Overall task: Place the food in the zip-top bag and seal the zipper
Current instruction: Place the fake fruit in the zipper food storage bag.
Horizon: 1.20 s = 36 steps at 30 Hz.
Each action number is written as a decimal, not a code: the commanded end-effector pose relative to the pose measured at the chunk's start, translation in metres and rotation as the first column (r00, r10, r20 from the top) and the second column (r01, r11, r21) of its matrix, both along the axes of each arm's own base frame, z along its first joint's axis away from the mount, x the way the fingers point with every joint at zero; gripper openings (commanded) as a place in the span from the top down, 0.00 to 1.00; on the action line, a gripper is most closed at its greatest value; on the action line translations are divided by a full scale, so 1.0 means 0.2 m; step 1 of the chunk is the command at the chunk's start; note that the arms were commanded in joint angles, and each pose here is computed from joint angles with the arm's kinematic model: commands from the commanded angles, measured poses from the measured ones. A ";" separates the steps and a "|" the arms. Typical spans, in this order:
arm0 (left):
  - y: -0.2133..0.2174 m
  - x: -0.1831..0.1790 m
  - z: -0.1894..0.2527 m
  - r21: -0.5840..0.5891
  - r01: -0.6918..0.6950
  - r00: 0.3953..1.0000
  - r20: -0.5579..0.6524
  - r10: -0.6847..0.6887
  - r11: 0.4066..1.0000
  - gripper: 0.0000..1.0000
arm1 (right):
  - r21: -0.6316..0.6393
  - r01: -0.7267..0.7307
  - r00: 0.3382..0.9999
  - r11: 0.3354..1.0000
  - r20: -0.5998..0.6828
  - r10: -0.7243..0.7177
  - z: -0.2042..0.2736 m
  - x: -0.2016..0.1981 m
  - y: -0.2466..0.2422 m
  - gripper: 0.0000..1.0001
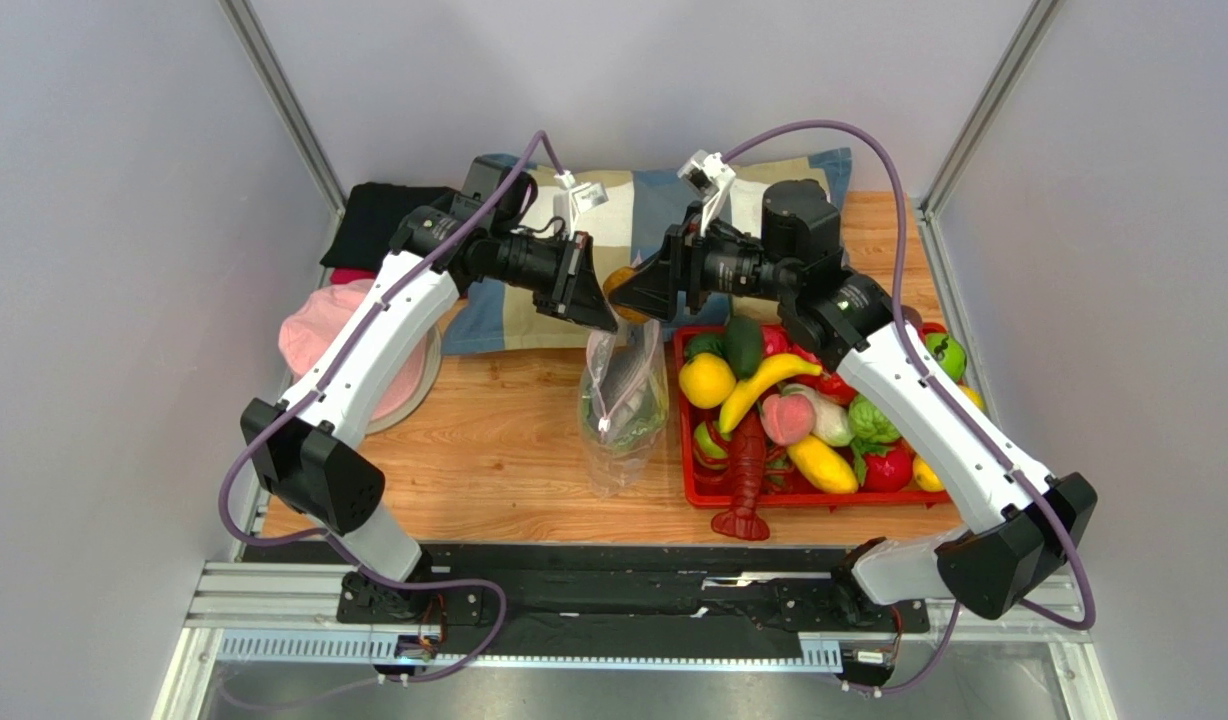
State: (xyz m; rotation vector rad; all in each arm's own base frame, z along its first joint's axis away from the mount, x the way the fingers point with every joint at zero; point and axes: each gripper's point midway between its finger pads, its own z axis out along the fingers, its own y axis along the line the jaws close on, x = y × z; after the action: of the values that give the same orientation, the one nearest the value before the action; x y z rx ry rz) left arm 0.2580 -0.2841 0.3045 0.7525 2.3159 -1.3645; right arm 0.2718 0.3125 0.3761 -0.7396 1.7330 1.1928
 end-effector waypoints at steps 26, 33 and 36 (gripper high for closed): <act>0.00 -0.03 0.12 -0.060 0.034 0.998 0.050 -0.031 0.998 1.00 | -0.161 0.026 0.991 0.987 0.135 -0.004 -0.16 0.03 -0.08 0.09; 0.01 -0.04 0.12 -0.056 0.030 0.998 0.051 -0.027 0.998 1.00 | -0.158 0.101 0.989 0.982 0.122 -0.082 -0.03 0.04 -0.27 0.06; 0.00 -0.03 0.11 -0.055 0.029 0.998 0.049 -0.026 0.998 1.00 | -0.168 0.157 0.985 0.973 0.101 -0.142 -0.04 0.07 -0.40 0.05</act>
State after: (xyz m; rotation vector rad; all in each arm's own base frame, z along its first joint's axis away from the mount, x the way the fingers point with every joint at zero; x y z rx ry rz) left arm 0.2558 -0.2824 0.3048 0.7493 2.3203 -1.3909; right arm 0.2904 0.2637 0.3487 -0.7848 1.8116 0.9449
